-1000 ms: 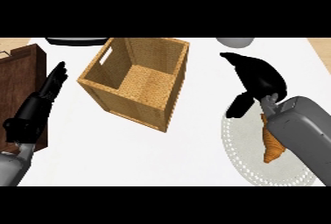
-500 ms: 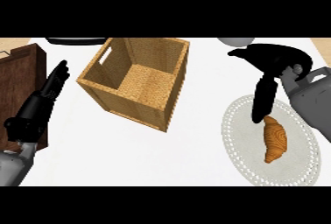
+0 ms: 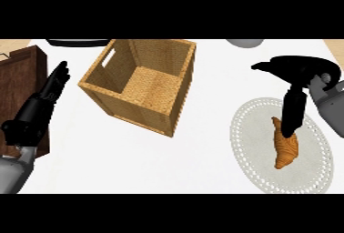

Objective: Pick the croissant from the placemat and place it in the basket

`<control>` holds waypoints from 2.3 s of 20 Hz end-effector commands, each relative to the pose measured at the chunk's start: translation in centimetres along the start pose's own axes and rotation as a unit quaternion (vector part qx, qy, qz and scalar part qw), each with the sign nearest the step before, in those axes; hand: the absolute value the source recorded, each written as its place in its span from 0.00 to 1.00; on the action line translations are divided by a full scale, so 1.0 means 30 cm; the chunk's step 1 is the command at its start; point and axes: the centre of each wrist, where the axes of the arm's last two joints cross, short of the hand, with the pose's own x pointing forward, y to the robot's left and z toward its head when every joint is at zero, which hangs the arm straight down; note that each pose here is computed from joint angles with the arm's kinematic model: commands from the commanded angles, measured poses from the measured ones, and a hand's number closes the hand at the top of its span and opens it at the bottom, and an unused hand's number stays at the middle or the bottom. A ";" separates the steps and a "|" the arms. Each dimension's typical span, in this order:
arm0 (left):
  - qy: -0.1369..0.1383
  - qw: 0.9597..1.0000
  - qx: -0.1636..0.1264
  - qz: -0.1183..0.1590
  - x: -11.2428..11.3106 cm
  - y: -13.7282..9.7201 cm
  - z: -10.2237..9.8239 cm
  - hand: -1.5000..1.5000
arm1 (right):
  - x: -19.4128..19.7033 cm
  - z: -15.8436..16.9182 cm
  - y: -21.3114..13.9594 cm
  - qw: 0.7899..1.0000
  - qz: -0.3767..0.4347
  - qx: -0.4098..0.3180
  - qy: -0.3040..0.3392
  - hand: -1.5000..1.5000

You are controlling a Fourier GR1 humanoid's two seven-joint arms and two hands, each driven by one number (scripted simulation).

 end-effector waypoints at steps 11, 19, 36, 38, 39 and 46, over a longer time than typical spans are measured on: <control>-0.007 1.000 0.003 0.008 -0.029 -0.001 0.019 0.50 | -0.084 -0.088 0.180 0.992 0.047 0.071 0.094 0.00; 0.001 1.000 -0.007 0.004 -0.038 -0.053 0.006 0.50 | -0.094 -0.164 0.259 0.991 0.055 0.065 0.100 0.00; 0.004 1.000 -0.007 -0.001 0.018 0.048 0.007 0.50 | -0.231 -0.179 0.414 0.994 0.042 0.040 0.088 0.00; 0.003 1.000 -0.004 0.006 -0.034 -0.029 -0.018 0.50 | -0.218 -0.152 0.407 0.995 0.037 0.038 0.079 0.00; 0.001 1.000 -0.003 0.010 -0.014 -0.027 -0.039 0.50 | -0.209 -0.191 0.483 0.995 0.040 0.038 0.080 0.00; -0.003 1.000 -0.005 0.006 -0.018 -0.014 0.043 0.50 | -0.232 -0.267 0.450 0.993 0.032 0.050 0.100 0.00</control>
